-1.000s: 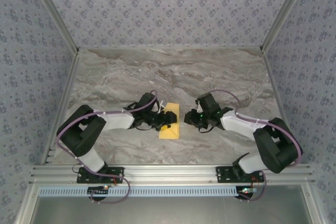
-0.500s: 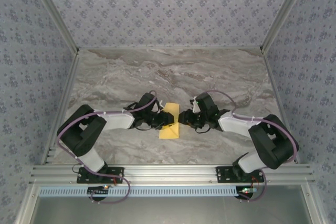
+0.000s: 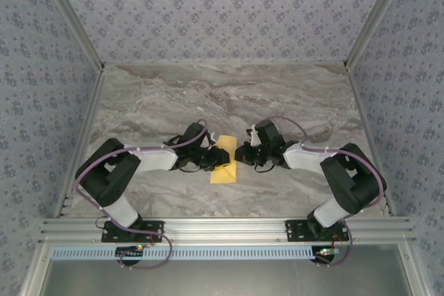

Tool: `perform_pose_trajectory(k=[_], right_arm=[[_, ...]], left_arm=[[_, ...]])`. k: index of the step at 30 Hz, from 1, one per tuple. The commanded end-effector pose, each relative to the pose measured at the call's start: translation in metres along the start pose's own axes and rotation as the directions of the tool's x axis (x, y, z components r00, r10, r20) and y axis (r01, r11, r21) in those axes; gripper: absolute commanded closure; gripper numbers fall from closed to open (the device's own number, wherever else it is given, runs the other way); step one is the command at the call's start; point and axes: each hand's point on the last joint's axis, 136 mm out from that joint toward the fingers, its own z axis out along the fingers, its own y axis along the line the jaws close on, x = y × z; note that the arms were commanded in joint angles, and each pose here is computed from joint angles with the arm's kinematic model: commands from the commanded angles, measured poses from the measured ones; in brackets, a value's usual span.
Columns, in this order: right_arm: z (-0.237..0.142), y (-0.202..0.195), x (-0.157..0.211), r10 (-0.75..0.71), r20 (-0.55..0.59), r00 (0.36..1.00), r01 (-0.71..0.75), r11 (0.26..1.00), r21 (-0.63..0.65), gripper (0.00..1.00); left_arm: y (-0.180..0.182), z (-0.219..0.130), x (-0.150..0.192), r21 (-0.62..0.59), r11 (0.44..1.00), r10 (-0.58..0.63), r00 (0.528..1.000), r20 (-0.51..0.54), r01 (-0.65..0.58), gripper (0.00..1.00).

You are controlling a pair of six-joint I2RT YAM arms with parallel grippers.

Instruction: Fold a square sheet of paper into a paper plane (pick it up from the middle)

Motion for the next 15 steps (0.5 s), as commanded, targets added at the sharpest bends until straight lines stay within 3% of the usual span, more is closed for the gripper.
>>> perform_pose_trajectory(k=[1,15], right_arm=[[0.004,-0.009,0.002,-0.014,-0.024,1.0,0.015,0.999,0.052,0.95],[0.015,-0.023,0.007,-0.003,-0.071,0.997,0.009,0.996,0.085,0.96]], left_arm=[[-0.018,-0.008,-0.002,0.066,0.997,0.041,0.999,0.023,-0.043,0.71],[-0.012,0.001,-0.002,0.049,0.998,0.044,0.999,0.003,-0.044,0.73]])
